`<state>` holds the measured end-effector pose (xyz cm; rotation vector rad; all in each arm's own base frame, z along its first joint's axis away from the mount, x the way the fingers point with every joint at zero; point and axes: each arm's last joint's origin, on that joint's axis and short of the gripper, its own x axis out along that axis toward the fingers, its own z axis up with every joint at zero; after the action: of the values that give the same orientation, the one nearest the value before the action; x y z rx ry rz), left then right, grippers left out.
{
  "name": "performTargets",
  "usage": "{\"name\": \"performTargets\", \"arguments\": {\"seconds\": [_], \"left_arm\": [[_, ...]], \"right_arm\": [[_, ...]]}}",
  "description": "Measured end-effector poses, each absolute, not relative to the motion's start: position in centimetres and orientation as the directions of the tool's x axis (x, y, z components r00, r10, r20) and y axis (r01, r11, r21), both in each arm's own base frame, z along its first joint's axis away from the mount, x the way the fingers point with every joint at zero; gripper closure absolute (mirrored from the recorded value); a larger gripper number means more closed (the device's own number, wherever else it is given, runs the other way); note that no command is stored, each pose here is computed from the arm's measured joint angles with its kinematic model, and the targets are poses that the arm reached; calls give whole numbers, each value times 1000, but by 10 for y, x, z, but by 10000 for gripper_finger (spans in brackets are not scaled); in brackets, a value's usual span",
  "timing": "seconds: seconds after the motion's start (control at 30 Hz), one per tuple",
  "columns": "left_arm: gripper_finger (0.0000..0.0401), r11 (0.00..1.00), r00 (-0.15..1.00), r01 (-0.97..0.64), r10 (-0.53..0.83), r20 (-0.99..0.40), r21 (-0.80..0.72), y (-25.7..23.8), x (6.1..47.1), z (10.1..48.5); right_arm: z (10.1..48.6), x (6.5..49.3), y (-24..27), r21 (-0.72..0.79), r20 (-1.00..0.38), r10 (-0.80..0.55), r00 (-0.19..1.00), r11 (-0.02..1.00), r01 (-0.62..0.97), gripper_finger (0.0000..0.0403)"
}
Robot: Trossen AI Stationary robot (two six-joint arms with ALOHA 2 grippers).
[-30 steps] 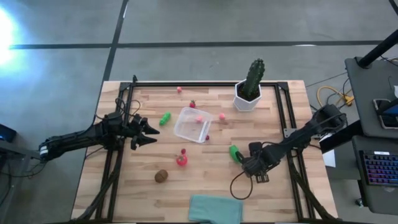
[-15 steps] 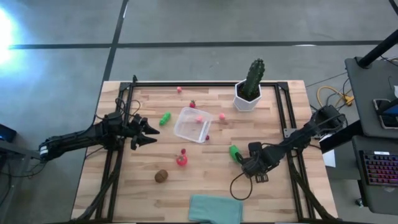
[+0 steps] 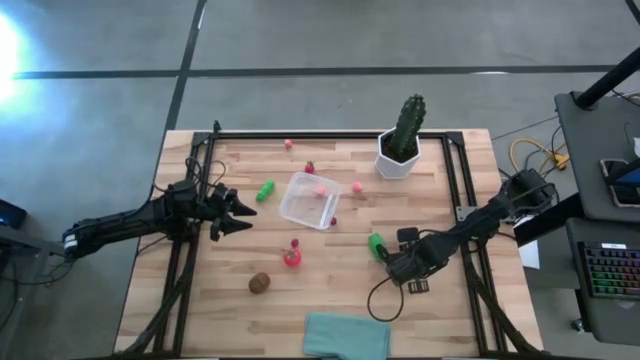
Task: Pick and placing Produce into tupperware
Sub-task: Put the right red strawberry into the transparent bin
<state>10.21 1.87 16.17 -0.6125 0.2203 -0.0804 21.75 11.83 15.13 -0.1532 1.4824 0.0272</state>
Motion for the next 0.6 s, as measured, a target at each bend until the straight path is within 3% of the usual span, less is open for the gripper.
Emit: {"name": "performTargets", "arguments": {"seconds": [0.17, 0.33, 0.6], "left_arm": [[140, 816, 974, 10, -140, -181, -578, 19, 102, 162], [140, 816, 973, 10, -140, -181, -578, 19, 102, 162], [140, 816, 974, 11, -140, -179, -578, 19, 102, 162]], "right_arm": [[173, 235, 121, -75, -985, -65, 160, 995, -61, 243], [218, 271, 111, -98, -936, -104, 335, 995, 34, 250], [282, 339, 45, -26, -838, -165, 521, 964, 264, 277]]}}
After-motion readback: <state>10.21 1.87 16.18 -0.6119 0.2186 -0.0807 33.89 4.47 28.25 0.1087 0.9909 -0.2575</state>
